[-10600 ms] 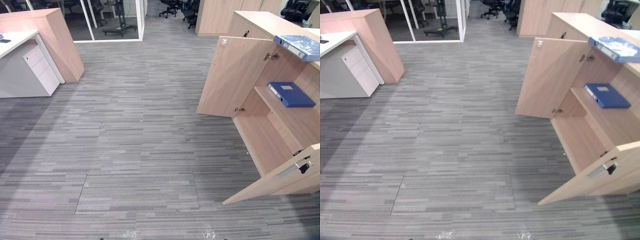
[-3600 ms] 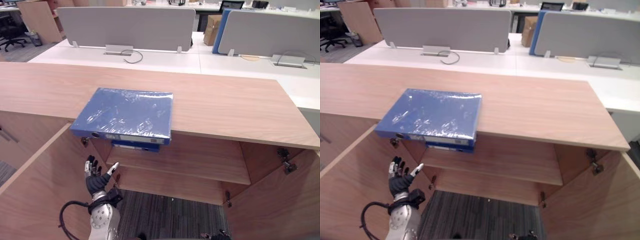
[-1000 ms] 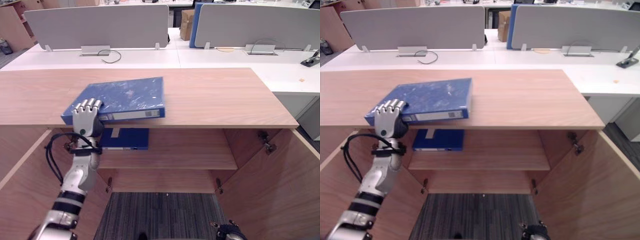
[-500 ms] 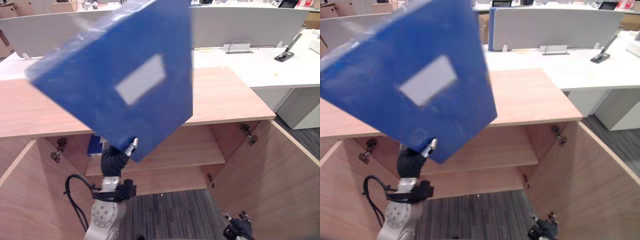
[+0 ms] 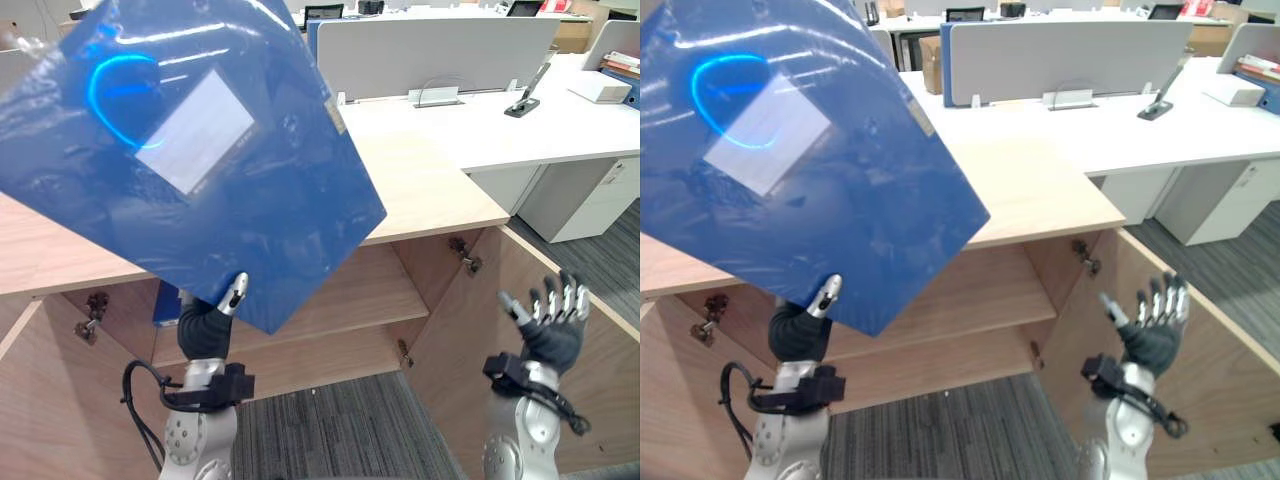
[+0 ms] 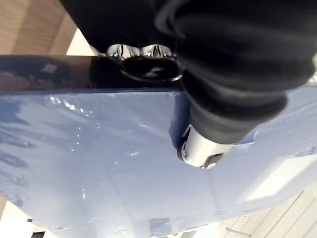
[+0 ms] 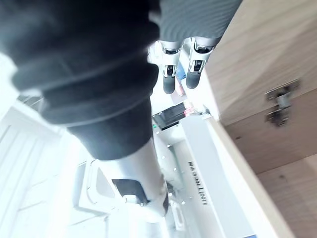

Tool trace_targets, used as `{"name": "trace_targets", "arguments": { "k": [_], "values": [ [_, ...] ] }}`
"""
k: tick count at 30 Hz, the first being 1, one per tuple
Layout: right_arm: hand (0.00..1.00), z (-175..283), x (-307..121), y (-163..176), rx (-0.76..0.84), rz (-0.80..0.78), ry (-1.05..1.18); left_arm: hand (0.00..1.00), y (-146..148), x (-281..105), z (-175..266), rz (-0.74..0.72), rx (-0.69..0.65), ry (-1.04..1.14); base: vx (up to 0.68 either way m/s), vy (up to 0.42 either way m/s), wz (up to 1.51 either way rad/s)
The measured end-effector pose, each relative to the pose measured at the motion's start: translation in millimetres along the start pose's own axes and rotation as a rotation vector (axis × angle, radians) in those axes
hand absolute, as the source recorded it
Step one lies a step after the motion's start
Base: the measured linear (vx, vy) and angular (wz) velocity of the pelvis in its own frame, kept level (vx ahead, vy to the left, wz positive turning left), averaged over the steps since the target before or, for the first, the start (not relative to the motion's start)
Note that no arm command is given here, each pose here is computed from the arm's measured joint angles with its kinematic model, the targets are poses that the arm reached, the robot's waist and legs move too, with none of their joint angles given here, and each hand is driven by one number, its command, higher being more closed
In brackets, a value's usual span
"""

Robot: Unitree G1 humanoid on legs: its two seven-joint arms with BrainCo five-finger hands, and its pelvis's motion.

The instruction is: Walk over to the cabinet, pick up the folder, carry it to the office cabinet, place the folder inside the office cabinet, then close the office cabinet door

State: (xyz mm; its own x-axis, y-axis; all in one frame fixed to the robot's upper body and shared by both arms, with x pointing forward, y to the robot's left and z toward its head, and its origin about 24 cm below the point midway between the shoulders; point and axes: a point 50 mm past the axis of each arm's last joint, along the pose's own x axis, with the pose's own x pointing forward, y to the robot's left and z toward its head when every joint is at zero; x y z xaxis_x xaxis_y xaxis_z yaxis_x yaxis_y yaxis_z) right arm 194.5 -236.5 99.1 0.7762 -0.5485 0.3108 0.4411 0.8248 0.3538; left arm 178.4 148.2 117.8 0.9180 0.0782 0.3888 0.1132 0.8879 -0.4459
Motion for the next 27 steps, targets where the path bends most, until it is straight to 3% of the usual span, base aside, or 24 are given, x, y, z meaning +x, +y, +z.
{"name": "trace_targets", "arguments": {
  "k": [5,12,20,27],
  "values": [
    [0.00,38,40,55,0.069,0.323,-0.212,1.00,-4,9,2,-0.063,0.003,-0.031,0.00,0.000,0.00],
    [0.00,41,73,111,0.147,0.680,-0.170,1.00,-9,6,-7,-0.097,0.002,0.012,-0.01,0.002,0.01],
    [0.00,34,81,153,0.189,0.924,-0.053,1.00,-16,2,-14,-0.156,0.008,0.059,0.00,0.001,0.01],
    [0.00,23,72,178,0.079,1.140,0.033,1.00,-10,-3,-17,-0.140,0.048,0.097,0.00,0.000,0.00]
  ]
}}
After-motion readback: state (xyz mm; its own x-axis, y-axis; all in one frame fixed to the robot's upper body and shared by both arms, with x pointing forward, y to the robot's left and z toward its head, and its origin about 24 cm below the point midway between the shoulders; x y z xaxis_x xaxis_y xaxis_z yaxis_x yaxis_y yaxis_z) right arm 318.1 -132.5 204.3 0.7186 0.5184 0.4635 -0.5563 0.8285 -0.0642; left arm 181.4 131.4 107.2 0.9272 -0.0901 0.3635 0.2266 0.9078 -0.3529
